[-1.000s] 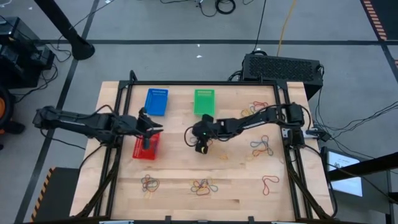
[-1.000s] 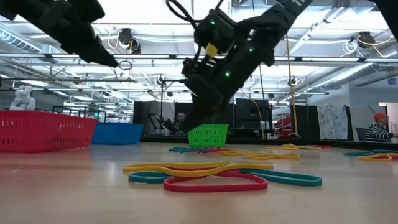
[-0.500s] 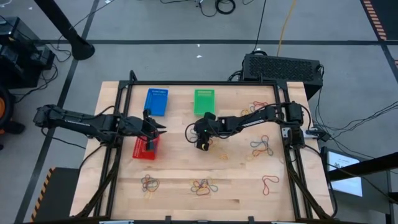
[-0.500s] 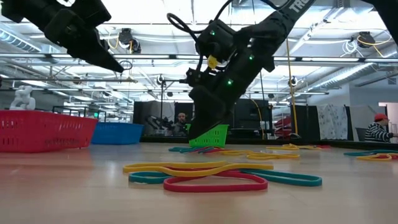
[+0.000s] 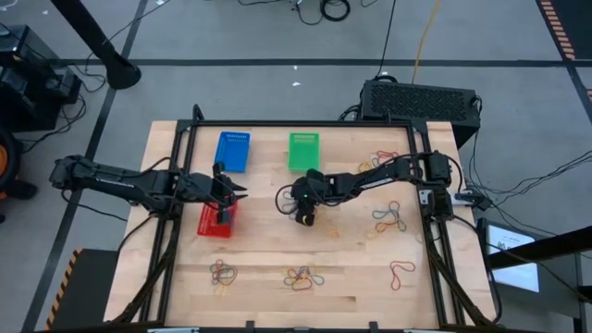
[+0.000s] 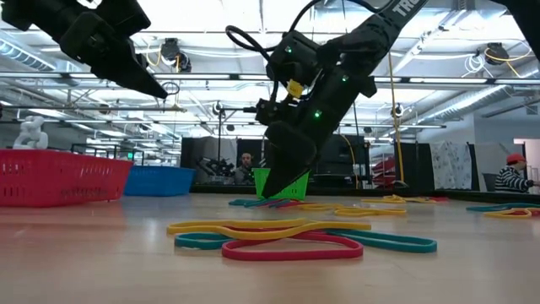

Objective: Sort rubber bands into baskets
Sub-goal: Put the blue rubber band into the red basket

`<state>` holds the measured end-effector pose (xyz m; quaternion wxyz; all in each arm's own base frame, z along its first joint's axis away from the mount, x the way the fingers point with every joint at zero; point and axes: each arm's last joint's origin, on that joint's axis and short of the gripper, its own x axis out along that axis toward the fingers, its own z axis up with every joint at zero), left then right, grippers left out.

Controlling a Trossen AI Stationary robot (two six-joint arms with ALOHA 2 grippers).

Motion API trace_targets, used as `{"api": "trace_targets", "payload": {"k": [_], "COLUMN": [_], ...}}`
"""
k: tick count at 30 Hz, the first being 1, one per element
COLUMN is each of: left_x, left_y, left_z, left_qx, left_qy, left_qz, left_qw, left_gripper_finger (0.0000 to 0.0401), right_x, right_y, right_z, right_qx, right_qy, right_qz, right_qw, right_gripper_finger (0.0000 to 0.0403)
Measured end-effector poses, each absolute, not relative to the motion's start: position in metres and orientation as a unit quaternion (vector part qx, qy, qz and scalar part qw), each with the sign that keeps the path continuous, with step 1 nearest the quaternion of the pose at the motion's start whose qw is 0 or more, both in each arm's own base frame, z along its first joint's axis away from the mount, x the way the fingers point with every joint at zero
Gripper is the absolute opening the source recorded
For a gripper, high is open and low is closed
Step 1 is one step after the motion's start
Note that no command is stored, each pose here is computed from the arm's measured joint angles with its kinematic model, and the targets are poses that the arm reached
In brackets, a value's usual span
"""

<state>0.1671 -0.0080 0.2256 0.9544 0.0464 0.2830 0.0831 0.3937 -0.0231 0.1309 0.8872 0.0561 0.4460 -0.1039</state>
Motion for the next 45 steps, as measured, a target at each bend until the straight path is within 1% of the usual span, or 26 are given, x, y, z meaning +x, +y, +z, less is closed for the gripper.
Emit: {"api": "trace_targets", "payload": {"k": [7,12,17,21,25,31,35,40,45], "left_x": [0.167,0.167,0.167,0.167,0.167,0.167,0.167,0.167,0.167], "left_y": [-0.008,-0.008,-0.008,-0.008,-0.008,-0.008,-0.008,-0.008,-0.008], "left_z": [0.226,0.226,0.225,0.225,0.225,0.225,0.225,0.226,0.225], "left_qx": [0.046,0.053,0.057,0.057,0.056,0.051,0.051,0.055,0.057], "left_qy": [0.283,0.284,0.285,0.287,0.288,0.288,0.287,0.287,0.287], "left_qz": [0.083,0.082,0.081,0.081,0.081,0.083,0.083,0.082,0.081], "left_qw": [0.954,0.954,0.953,0.953,0.952,0.953,0.953,0.953,0.953], "left_gripper_finger": [0.0090,0.0090,0.0090,0.0090,0.0090,0.0090,0.0090,0.0090,0.0090], "right_x": [0.393,0.394,0.406,0.416,0.420,0.419,0.422,0.425,0.423], "right_y": [-0.023,-0.019,-0.009,0.006,0.021,0.020,0.011,-0.003,-0.015], "right_z": [0.130,0.135,0.164,0.192,0.205,0.184,0.163,0.140,0.141], "right_qx": [0.056,0.036,0.011,-0.014,-0.021,-0.020,-0.029,-0.019,-0.013], "right_qy": [0.452,0.447,0.407,0.368,0.347,0.392,0.422,0.445,0.454], "right_qz": [-0.102,-0.089,-0.067,-0.042,-0.024,-0.036,-0.050,-0.067,-0.105], "right_qw": [0.884,0.889,0.911,0.929,0.937,0.919,0.905,0.893,0.885], "right_gripper_finger": [0.0077,0.0012,0.0002,0.0001,0.0001,0.0003,0.0016,0.0045,0.0086]}}
